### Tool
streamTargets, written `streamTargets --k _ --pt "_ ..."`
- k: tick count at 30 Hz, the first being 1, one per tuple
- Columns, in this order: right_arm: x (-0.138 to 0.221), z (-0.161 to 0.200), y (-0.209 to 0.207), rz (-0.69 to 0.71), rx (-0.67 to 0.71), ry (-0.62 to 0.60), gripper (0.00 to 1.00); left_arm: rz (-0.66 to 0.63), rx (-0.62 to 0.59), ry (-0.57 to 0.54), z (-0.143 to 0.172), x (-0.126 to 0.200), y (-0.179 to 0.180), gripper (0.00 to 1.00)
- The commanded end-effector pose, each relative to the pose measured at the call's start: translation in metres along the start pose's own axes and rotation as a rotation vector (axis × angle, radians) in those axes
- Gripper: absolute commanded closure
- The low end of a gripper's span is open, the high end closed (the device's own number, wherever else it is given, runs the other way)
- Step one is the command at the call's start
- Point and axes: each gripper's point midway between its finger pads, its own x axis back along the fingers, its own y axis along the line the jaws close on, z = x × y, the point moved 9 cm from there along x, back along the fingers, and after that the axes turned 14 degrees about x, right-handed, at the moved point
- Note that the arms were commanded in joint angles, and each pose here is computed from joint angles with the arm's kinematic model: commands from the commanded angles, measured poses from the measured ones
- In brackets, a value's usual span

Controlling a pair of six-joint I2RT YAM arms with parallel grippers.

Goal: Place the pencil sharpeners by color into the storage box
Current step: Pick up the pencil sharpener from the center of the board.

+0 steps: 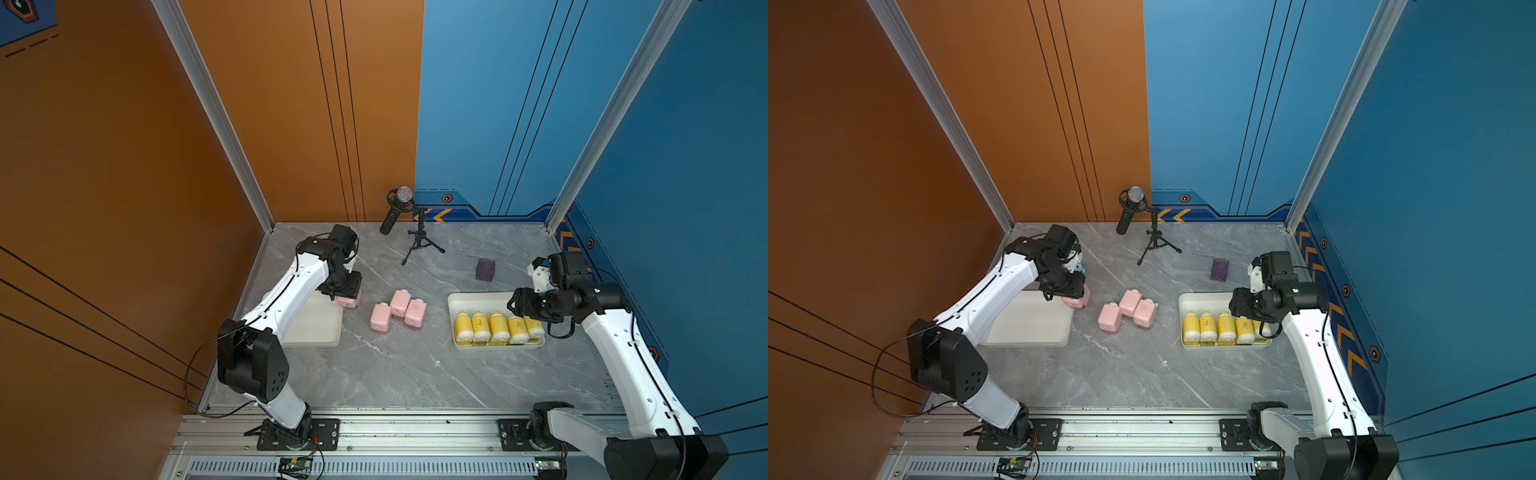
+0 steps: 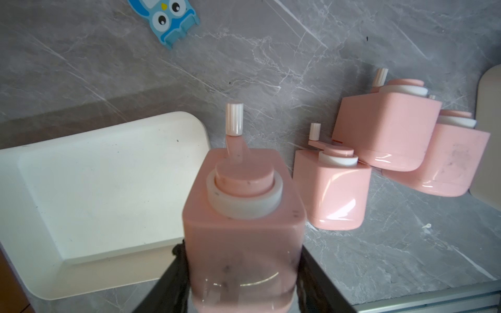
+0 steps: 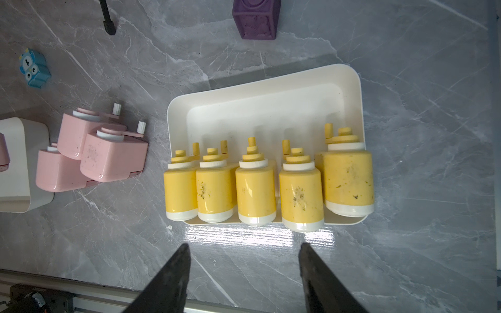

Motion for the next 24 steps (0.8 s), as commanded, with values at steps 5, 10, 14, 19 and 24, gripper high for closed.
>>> streamTargets --k 5,10,14,19,24 --pt "0.001 -0.001 0.002 -0.031 0.001 -0.028 0.35 -0.060 0.078 0.062 0.021 -0.001 0.043 0.62" --pt "0.000 -0.001 0.002 -0.034 0.000 -0.024 0.35 -0.058 0.101 0.110 0.029 -0.012 0.050 0.63" --pt "-0.001 0.000 0.002 -0.039 -0.001 -0.021 0.35 -0.064 0.115 0.143 0.035 -0.023 0.050 0.63" --pt "0.000 0.000 0.002 -0.041 0.005 -0.026 0.35 -0.073 0.148 0.157 0.043 -0.034 0.052 0.63" --pt "-0.002 0.000 0.002 -0.045 0.006 -0.022 0.35 -0.074 0.179 0.170 0.051 -0.045 0.054 0.63"
